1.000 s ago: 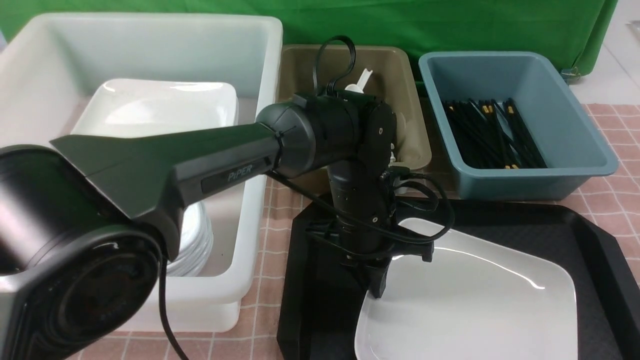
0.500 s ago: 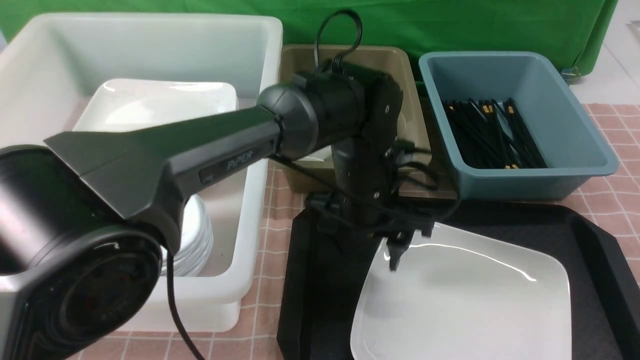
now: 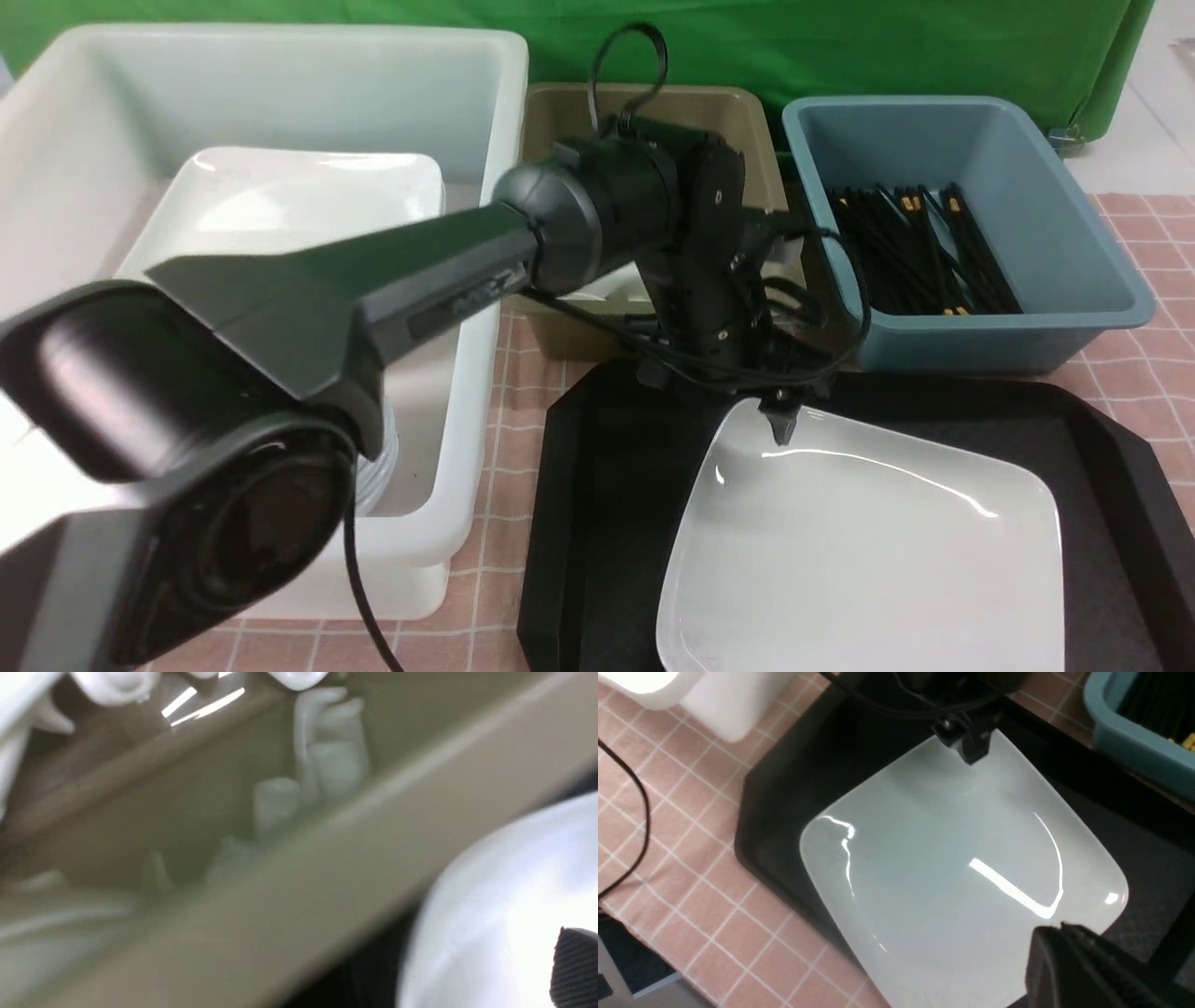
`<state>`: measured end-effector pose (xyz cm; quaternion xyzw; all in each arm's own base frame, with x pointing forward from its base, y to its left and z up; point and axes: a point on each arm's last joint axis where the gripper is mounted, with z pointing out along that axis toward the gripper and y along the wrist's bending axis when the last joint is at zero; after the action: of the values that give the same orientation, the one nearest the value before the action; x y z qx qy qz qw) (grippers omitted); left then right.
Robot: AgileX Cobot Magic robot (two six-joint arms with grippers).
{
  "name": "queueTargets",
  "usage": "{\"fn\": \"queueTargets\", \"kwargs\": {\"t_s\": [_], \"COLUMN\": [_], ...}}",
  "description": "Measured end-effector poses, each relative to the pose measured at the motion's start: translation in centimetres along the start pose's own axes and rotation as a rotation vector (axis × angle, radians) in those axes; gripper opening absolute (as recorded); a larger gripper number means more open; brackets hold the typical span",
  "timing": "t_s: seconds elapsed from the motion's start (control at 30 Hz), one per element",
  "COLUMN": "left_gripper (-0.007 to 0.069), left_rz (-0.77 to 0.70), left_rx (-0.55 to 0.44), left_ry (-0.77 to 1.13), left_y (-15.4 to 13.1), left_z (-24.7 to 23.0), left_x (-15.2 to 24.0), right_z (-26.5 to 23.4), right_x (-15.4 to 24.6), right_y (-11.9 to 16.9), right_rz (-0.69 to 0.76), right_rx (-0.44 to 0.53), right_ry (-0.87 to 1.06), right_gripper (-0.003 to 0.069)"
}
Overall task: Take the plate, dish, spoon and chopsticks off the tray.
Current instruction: Use the left arm to grab a plate from the dinner plate
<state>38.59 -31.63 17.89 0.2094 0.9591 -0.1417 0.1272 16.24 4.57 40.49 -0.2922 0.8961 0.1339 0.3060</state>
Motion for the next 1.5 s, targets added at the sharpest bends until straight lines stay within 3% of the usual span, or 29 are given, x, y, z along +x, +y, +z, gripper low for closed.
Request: {"fn": "queueTargets", "kwargs": {"t_s": [0.3,0.4,0.53,0.57,0.6,0.63,0.67,0.83,0.97,1.17,1.5], "left_gripper": [0.0557,0.0523,0.0419,0.0298,0.0298,0.0217,0.0188,0.0167,0.0115,0.0015,0.0013], "left_rz": [0.02,0.03,0.035,0.033,0.032,0.034,0.019,0.013,0.043,0.131,0.188], "left_rx": [0.036,0.044,0.042,0.042,0.043,0.05,0.067,0.078,0.097,0.188,0.196], "left_ry": [-0.024,-0.02,-0.019,-0.014,-0.013,-0.007,-0.002,0.012,-0.007,-0.141,-0.252], "left_y": [0.1,0.1,0.1,0.2,0.2,0.1,0.0,-0.2,-0.8,-2.7,-3.5], "left_z": [1.7,2.1,2.2,2.3,2.3,2.3,2.3,2.1,-0.4,-8.4,-14.9], "left_x": [-0.2,-0.2,-0.2,-0.1,-0.1,-0.1,0.0,0.1,-0.2,-0.8,-0.4], "right_z": [0.0,0.0,0.0,0.0,0.0,0.0,0.0,0.0,0.0,-1.1,-4.2], "right_x": [-0.1,-0.1,-0.1,-0.1,-0.1,-0.1,-0.1,-0.1,-0.1,-0.8,-2.6], "right_y": [0.1,0.1,0.1,0.1,0.1,0.1,0.1,0.1,0.1,0.2,0.9], "right_rz": [0.0,-0.001,-0.001,-0.001,-0.001,-0.001,-0.001,-0.001,-0.004,-0.024,-0.073], "right_rx": [-0.008,-0.007,-0.007,-0.007,-0.007,-0.007,-0.007,-0.007,-0.007,0.013,0.059], "right_ry": [-0.007,-0.008,-0.009,-0.009,-0.009,-0.009,-0.009,-0.009,-0.009,-0.05,-0.153], "right_gripper": [0.003,0.003,0.003,0.003,0.003,0.003,0.003,0.003,0.003,0.003,0.003]}}
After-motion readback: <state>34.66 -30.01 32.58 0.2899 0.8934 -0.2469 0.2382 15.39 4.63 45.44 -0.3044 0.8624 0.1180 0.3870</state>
